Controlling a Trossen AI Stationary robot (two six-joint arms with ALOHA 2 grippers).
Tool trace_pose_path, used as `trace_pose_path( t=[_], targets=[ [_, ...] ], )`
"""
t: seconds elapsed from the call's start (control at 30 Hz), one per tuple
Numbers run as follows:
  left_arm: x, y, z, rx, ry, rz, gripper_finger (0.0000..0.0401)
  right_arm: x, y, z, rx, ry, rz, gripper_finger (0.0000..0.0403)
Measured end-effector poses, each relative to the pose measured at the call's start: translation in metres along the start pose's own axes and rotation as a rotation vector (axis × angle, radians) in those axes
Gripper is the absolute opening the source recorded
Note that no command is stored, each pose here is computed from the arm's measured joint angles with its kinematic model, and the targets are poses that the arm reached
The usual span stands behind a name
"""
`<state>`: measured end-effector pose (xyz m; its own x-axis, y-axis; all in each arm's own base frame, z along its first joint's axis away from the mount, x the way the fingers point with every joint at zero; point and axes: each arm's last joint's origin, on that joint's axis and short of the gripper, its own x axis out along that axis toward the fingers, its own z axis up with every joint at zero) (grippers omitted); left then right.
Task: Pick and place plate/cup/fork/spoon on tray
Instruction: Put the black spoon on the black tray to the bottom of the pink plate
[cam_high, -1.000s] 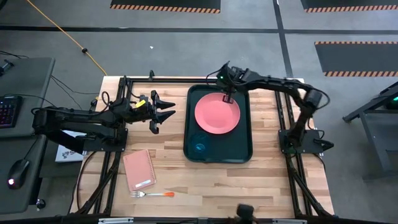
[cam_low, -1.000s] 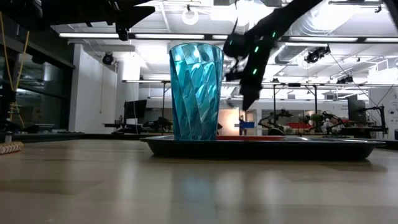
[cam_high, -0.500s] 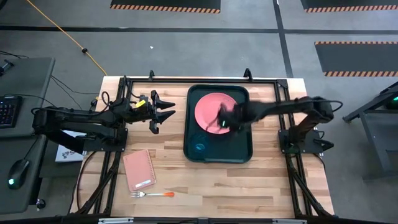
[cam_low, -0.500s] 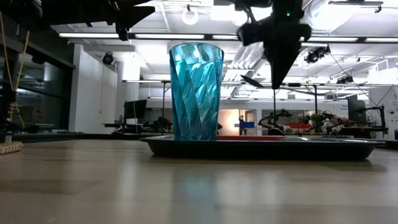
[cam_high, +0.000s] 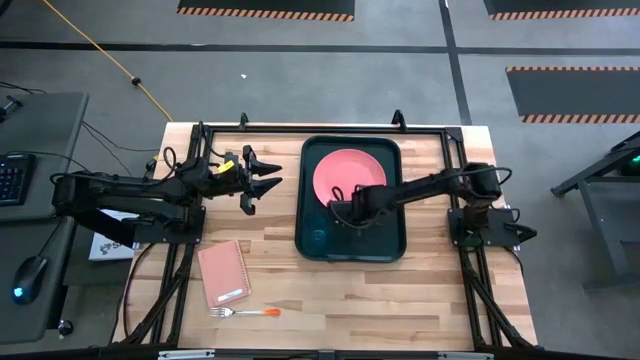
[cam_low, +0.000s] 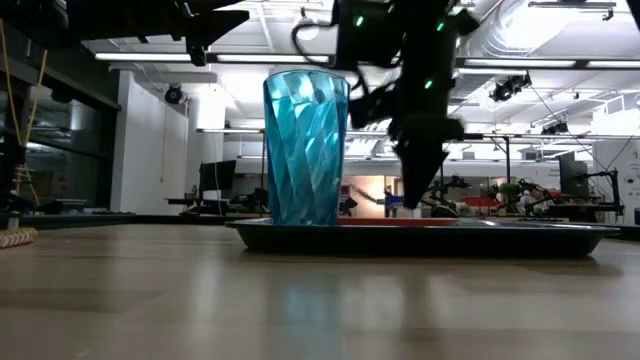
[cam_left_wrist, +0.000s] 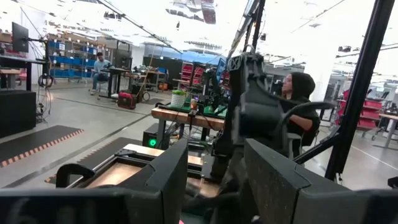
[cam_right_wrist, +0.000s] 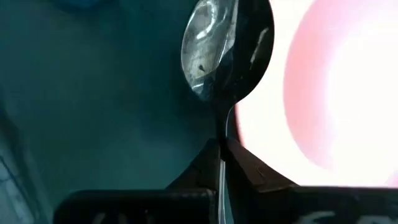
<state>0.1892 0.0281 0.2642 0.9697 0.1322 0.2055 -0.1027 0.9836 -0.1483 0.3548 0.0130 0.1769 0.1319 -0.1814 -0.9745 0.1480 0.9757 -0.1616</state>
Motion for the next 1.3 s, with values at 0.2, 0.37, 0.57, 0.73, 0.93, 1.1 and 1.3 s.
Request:
trace_pose_path(
  t=[0.2, 0.37, 0.57, 0.73, 0.93, 1.1, 1.3],
  targets=[
    [0.0, 0.0, 0.0, 0.0, 0.0, 0.0, 0.0149, 0.014, -0.007, 0.006, -0.015, 0.001, 0.031, 0.0],
    [0.0, 0.0, 0.0, 0.0, 0.0, 0.0, 0.0149, 0.014, -0.005, 0.007, -0.068, -0.015, 0.048, 0.0],
    [0.0, 0.0, 0.0, 0.0, 0.0, 0.0, 0.0149, 0.014, -0.003, 0.01, -0.099, -0.046, 0.051, 0.0],
    [0.0, 0.0, 0.0, -0.001, 0.0, 0.0, 0.0149, 0.016, -0.003, 0.011, -0.101, -0.042, 0.046, 0.0],
    [0.0, 0.0, 0.0, 0.0, 0.0, 0.0, 0.0149, 0.018, -0.002, 0.012, -0.092, -0.047, 0.047, 0.0],
    [0.0, 0.0, 0.0, 0.0, 0.001, 0.001, 0.0149, 0.018, -0.002, 0.013, -0.056, -0.065, 0.048, 0.0],
    [0.0, 0.0, 0.0, -0.001, 0.001, 0.0, 0.0149, 0.018, -0.002, 0.014, -0.052, -0.066, 0.048, 0.0]
  ],
)
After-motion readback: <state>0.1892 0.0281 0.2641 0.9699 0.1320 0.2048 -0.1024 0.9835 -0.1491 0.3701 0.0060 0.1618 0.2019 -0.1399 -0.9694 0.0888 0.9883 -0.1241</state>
